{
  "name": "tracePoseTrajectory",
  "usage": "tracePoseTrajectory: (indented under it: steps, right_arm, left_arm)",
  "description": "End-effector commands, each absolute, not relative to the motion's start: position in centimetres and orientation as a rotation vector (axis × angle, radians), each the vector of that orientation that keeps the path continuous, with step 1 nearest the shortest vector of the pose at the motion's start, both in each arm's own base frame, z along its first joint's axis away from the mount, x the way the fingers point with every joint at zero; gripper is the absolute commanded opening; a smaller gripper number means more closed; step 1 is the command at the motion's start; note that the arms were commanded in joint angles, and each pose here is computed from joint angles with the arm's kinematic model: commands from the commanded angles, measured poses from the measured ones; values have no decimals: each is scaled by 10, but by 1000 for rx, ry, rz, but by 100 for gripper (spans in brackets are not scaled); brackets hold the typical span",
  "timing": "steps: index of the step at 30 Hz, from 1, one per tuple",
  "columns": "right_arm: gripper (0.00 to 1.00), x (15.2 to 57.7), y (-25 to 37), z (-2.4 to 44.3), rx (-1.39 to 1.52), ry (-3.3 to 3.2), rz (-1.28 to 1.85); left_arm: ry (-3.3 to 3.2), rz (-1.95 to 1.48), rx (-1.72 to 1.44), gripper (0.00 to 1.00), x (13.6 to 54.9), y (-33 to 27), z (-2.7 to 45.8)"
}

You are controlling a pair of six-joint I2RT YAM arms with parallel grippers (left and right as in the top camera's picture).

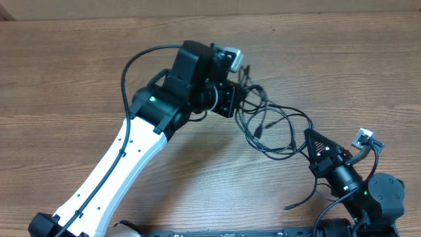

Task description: Untangle cables

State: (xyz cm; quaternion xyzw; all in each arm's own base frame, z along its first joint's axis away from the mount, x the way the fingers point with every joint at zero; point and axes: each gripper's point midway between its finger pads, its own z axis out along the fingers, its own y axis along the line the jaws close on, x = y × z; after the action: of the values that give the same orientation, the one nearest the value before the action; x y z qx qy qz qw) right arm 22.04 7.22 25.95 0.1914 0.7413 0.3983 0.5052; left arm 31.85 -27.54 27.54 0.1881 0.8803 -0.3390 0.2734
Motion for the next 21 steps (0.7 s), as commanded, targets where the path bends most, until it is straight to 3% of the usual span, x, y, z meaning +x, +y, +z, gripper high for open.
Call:
tracePoseTrajectory:
  steps: [1, 6, 14, 21]
  right_arm:
    - [3, 226, 51, 257, 623, 1748, 899]
    - [4, 226, 38, 242, 790, 1749, 875]
    - [4, 223, 28, 227, 860, 1780, 810]
    - [3, 213, 4, 197, 1166, 1755, 736]
  left_arm:
    - [2404, -735, 292, 4, 342, -237, 277]
    - [2473, -774, 25, 4, 348, -219, 272]
    - [2391, -968, 222, 4, 340, -246, 292]
    - [2370, -1175, 335, 4, 319, -266, 305]
